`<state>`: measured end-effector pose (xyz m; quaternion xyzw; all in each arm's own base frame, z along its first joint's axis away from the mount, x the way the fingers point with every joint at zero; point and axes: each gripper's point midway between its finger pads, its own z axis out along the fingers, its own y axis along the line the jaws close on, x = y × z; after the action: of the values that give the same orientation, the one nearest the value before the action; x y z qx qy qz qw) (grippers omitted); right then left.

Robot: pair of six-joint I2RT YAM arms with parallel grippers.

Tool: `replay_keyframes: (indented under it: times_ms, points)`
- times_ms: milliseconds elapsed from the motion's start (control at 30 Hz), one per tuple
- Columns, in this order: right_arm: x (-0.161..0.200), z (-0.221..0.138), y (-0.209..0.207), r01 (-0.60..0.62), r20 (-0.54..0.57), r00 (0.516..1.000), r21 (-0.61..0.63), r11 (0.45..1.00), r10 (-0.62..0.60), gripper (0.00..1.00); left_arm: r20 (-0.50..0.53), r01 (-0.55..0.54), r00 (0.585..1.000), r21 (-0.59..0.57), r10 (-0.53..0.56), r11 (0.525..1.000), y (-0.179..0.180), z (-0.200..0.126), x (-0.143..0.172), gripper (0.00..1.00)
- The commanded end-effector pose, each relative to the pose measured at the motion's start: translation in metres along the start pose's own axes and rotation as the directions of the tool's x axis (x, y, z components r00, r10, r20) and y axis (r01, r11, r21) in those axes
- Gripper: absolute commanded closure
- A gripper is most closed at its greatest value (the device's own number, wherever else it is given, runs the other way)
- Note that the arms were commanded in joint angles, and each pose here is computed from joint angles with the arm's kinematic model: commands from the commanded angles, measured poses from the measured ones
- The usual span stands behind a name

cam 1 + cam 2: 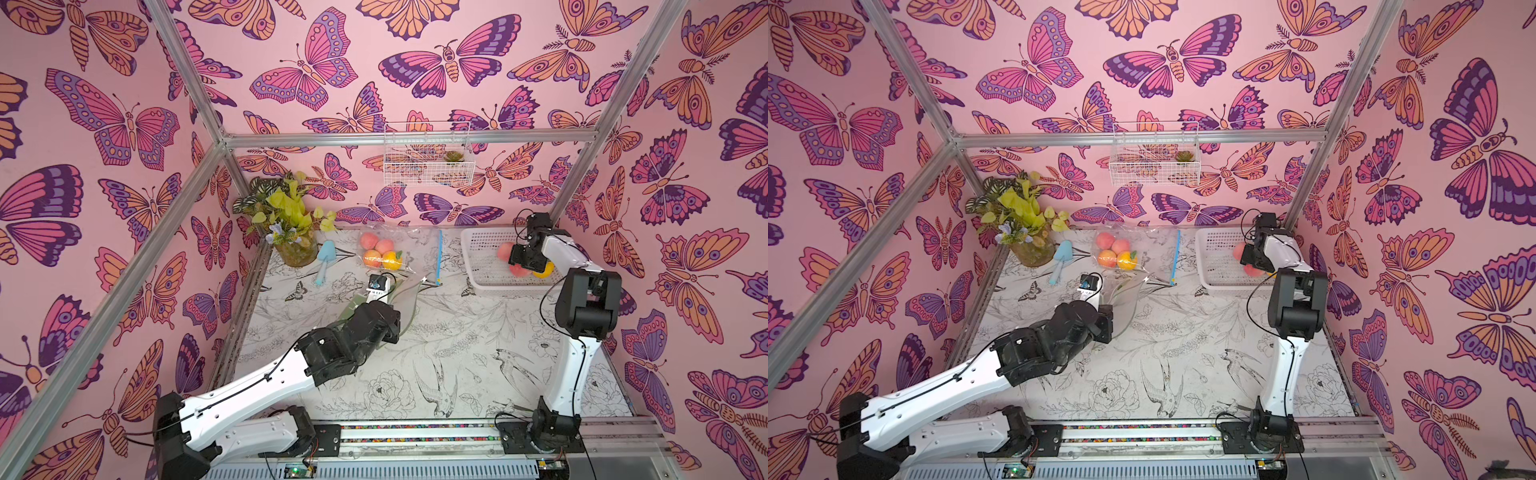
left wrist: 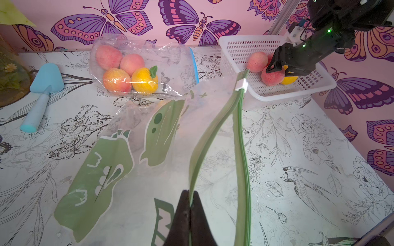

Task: Place the peach in a zip-top bag and seal the zipper
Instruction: Pick up the peach from the basket.

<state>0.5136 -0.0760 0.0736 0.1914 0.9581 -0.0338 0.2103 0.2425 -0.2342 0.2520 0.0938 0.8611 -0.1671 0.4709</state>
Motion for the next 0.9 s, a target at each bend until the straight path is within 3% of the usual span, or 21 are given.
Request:
replay_keyframes:
  times_ms: [0,167,433,700,867]
  points:
    - [0.014,-0.008,-0.002,-0.01,-0.029,1.0,-0.019,1.0,0.009,0.36,0.009,-0.012,1.0,-0.021,0.012,1.0,0.007,-0.001,0.001,1.0]
    - [0.008,-0.046,-0.002,-0.038,0.058,0.997,-0.068,0.997,0.042,0.37,0.01,-0.009,1.0,-0.02,0.01,1.0,0.006,-0.001,0.001,1.0]
    - [0.014,-0.11,0.017,-0.07,0.151,0.982,-0.269,0.961,0.114,0.38,0.011,0.007,1.0,-0.035,-0.007,0.999,0.003,0.005,-0.004,1.0]
    - [0.041,-0.188,0.052,-0.028,0.195,0.966,-0.568,0.823,0.168,0.38,0.029,0.035,0.999,-0.058,-0.034,0.998,-0.004,0.017,-0.014,1.0]
    - [0.074,-0.228,0.075,0.034,0.189,0.973,-0.688,0.725,0.134,0.38,0.046,0.057,0.997,-0.061,-0.054,0.996,-0.01,0.026,-0.019,1.0]
